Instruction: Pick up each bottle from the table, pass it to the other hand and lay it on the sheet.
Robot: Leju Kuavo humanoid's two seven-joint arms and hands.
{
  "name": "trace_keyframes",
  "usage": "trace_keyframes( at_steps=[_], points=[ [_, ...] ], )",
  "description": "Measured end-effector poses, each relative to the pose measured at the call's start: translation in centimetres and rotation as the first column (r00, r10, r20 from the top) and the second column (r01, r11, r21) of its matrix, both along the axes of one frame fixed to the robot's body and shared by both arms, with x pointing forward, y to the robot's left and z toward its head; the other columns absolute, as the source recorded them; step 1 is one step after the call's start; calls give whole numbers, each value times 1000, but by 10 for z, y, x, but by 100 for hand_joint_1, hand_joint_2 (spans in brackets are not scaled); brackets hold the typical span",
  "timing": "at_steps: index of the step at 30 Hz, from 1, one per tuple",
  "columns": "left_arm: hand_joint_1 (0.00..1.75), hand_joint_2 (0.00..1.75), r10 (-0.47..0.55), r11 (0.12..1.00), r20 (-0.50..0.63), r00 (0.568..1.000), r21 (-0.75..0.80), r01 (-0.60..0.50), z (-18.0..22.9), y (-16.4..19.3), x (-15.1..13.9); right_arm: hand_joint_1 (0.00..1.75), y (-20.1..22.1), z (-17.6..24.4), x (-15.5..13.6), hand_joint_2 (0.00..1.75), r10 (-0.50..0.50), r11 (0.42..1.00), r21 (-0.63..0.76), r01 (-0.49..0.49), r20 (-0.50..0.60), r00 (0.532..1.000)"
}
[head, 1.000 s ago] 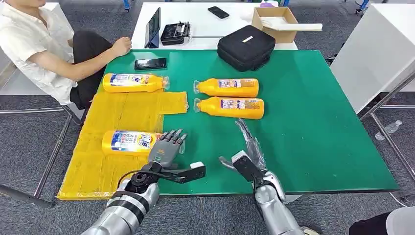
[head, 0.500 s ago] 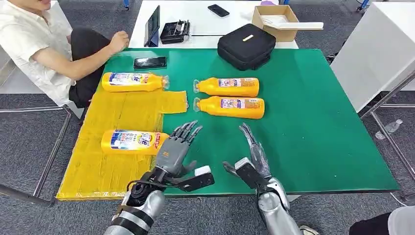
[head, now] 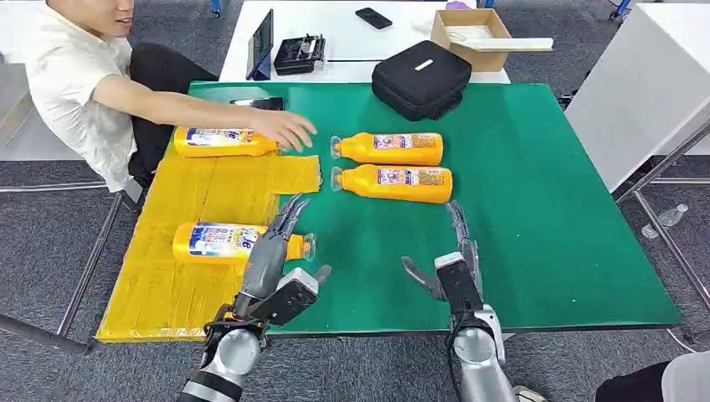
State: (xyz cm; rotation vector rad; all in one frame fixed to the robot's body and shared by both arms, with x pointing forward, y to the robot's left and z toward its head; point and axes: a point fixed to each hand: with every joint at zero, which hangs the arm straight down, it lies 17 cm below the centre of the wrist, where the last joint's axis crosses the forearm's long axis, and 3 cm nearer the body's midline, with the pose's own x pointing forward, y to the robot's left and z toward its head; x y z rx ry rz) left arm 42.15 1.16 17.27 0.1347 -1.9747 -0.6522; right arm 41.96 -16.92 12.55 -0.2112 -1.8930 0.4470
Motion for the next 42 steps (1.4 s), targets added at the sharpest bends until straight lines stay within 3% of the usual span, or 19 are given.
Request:
trace_keyframes(
  at_steps=[9,12,13,16,17,20,21,23,24,28,37,42],
  points=[
    [0,175,27,1000,-12,1000,-12,-27,-2,12,3,0,-6,14,3,175,-36,999,16,36,26,999],
    [0,175,37,998,-60,998,-47,-40,-8,16,5,0,-11,10,5,175,-74,996,-43,75,23,997],
    [0,0,39,995,-101,994,-86,-48,-11,19,7,0,-14,7,7,175,-97,990,-98,99,25,995],
    [0,0,55,978,-208,977,-185,-94,-20,30,13,0,-23,2,11,175,-175,923,-335,192,80,981],
    [0,175,61,973,-248,967,-203,-113,-25,33,15,0,-26,3,13,175,-193,890,-399,221,112,975],
    [0,175,33,951,-335,941,-278,-132,-35,34,16,0,-32,9,19,175,-210,805,-523,280,190,959],
    [0,0,17,946,-348,938,-297,-127,-36,33,16,0,-34,8,22,175,-215,776,-558,293,203,955],
    [0,0,-12,935,-374,927,-334,-122,-38,30,15,0,-35,2,26,175,-214,710,-637,302,213,953],
    [0,175,-21,926,-388,921,-356,-129,-40,31,15,0,-35,-4,29,175,-211,679,-672,296,207,955],
    [0,175,-36,919,-400,916,-374,-128,-43,30,15,0,-37,-34,35,175,-215,611,-752,248,145,966],
    [0,175,-77,897,-438,896,-422,-129,-50,28,14,0,-54,-87,48,175,-266,519,-843,142,-1,964],
    [0,175,-77,901,-447,891,-414,-130,-53,28,15,0,-52,-106,51,175,-258,533,-842,76,-76,963]
  ],
)
